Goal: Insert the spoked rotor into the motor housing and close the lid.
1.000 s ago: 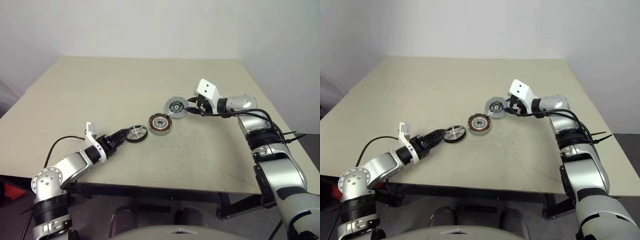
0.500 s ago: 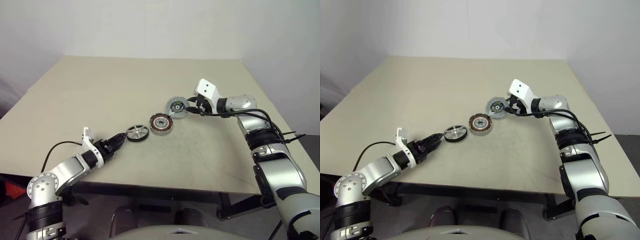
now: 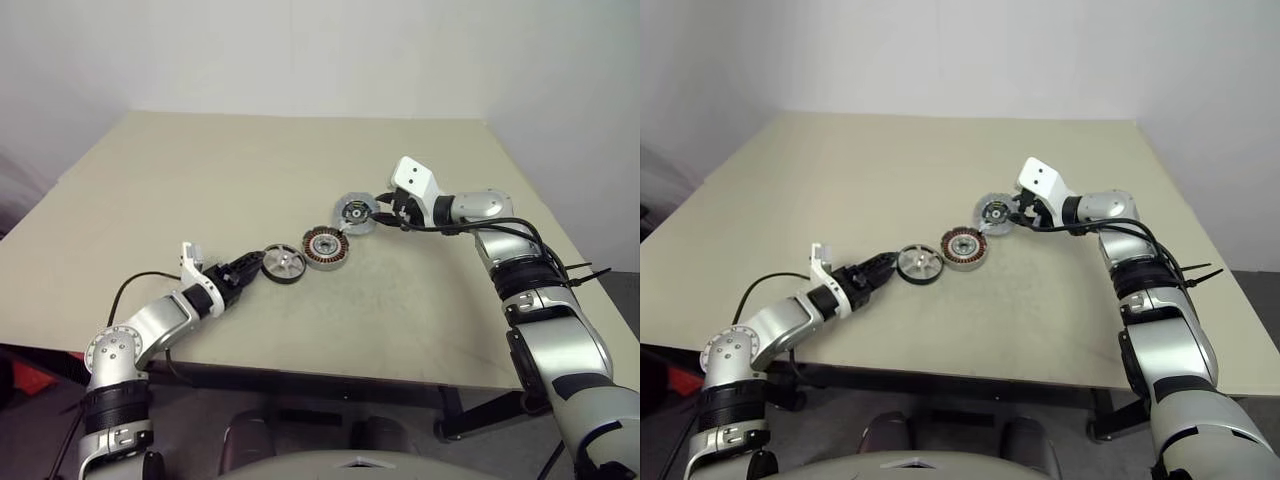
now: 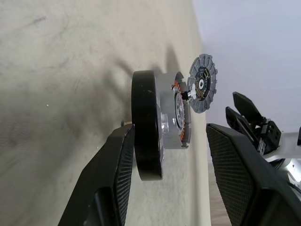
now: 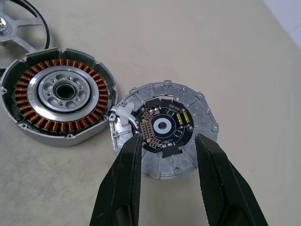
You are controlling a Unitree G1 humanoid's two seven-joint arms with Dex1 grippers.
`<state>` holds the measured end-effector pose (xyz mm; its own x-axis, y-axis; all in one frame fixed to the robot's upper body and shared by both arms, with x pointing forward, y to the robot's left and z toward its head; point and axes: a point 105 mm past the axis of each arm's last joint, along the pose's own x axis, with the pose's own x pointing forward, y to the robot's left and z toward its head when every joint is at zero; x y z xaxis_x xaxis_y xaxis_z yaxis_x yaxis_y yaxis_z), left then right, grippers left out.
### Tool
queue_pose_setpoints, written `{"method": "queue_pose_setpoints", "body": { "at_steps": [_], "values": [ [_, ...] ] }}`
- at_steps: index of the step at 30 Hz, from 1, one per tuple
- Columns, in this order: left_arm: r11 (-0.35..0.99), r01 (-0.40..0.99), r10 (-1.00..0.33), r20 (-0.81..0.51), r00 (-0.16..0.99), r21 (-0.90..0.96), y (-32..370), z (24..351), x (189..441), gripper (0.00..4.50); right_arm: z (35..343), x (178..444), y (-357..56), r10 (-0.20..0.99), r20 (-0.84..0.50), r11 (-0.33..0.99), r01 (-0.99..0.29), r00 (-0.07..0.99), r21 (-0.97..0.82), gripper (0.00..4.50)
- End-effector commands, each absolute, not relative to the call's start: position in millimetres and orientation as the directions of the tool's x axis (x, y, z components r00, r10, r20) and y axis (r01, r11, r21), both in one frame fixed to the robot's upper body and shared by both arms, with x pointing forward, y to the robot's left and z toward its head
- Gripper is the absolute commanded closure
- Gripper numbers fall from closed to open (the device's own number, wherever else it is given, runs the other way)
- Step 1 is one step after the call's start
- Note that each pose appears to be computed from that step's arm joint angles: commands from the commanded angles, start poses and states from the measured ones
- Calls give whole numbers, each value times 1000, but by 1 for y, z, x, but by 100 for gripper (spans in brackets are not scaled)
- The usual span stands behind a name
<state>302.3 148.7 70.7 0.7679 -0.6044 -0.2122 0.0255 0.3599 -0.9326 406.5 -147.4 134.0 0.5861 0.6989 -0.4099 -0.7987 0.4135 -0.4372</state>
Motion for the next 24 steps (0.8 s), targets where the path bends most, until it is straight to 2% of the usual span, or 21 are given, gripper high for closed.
{"method": "queue_pose_setpoints", "body": {
  "at_steps": [1,7,13,16,20,24],
  "values": [
    [363,63,-622,-192,759,-930,145,78,306,196,161,412,-143,714,-335,422,-760,615,-495,251],
    [390,28,-627,-243,740,-920,143,65,306,196,164,415,-140,719,-308,435,-749,623,-500,251],
    [385,46,-626,-224,747,-922,143,68,308,196,161,417,-141,716,-307,439,-746,627,-501,251],
    [386,41,-612,-223,759,-922,146,68,310,247,161,417,-140,718,-306,436,-747,625,-503,251],
    [385,46,-619,-221,754,-922,142,67,310,371,159,417,-139,723,-305,430,-750,620,-503,251],
    [375,65,-632,-203,748,-925,140,69,308,371,158,416,-139,726,-306,426,-752,616,-503,251]
  ]
}}
